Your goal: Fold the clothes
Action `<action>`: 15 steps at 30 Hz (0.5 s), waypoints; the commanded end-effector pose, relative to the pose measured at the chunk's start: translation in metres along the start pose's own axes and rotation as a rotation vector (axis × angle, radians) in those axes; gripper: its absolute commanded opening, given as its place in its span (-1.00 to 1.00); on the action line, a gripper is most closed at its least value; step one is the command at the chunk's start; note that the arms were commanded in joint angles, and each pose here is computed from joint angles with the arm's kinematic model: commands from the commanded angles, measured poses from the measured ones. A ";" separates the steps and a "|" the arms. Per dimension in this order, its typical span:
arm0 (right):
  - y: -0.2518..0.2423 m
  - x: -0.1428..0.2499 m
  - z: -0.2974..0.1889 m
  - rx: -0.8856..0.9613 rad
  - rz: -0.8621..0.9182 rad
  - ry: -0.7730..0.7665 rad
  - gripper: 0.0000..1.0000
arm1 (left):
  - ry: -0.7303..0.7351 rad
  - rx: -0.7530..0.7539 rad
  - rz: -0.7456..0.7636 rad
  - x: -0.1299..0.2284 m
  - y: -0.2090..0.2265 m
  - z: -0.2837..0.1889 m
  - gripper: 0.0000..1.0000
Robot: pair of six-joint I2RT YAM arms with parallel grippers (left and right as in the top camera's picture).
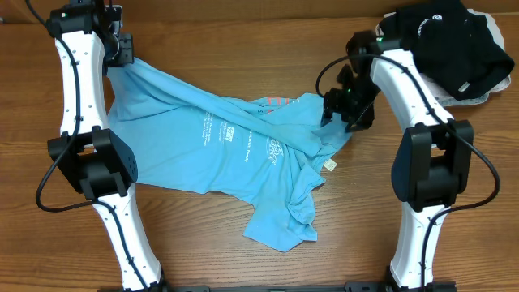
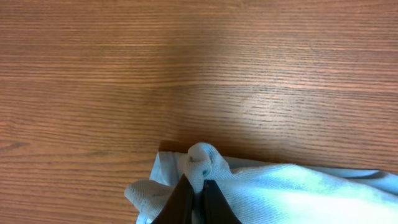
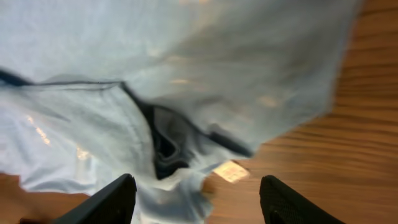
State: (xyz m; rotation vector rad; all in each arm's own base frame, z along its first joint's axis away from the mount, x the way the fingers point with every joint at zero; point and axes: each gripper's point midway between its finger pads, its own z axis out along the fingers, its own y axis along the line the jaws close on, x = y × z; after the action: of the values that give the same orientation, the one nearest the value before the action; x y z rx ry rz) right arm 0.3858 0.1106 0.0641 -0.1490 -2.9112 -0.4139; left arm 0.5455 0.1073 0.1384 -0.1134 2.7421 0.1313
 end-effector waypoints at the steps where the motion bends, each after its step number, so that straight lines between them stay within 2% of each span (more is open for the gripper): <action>1: 0.027 0.009 -0.003 -0.121 -0.030 0.001 0.34 | -0.038 0.010 0.005 -0.008 -0.004 -0.016 -0.92; 10: 0.038 0.008 0.030 -0.100 -0.099 -0.016 0.31 | -0.023 0.011 0.006 -0.005 -0.005 -0.016 -0.92; 12: 0.037 0.008 0.037 -0.095 -0.102 -0.021 0.22 | -0.023 0.011 0.006 -0.005 -0.005 -0.016 -0.92; 15: 0.035 0.009 0.043 -0.094 -0.100 -0.016 -0.10 | -0.022 0.011 0.006 -0.004 -0.005 -0.016 -0.92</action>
State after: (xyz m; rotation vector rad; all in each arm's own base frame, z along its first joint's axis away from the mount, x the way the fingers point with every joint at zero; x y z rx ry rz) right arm 0.3766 0.1574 0.0273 -0.0321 -2.9063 -0.5563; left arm 0.5412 0.1066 0.1366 -0.1137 2.7612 0.1283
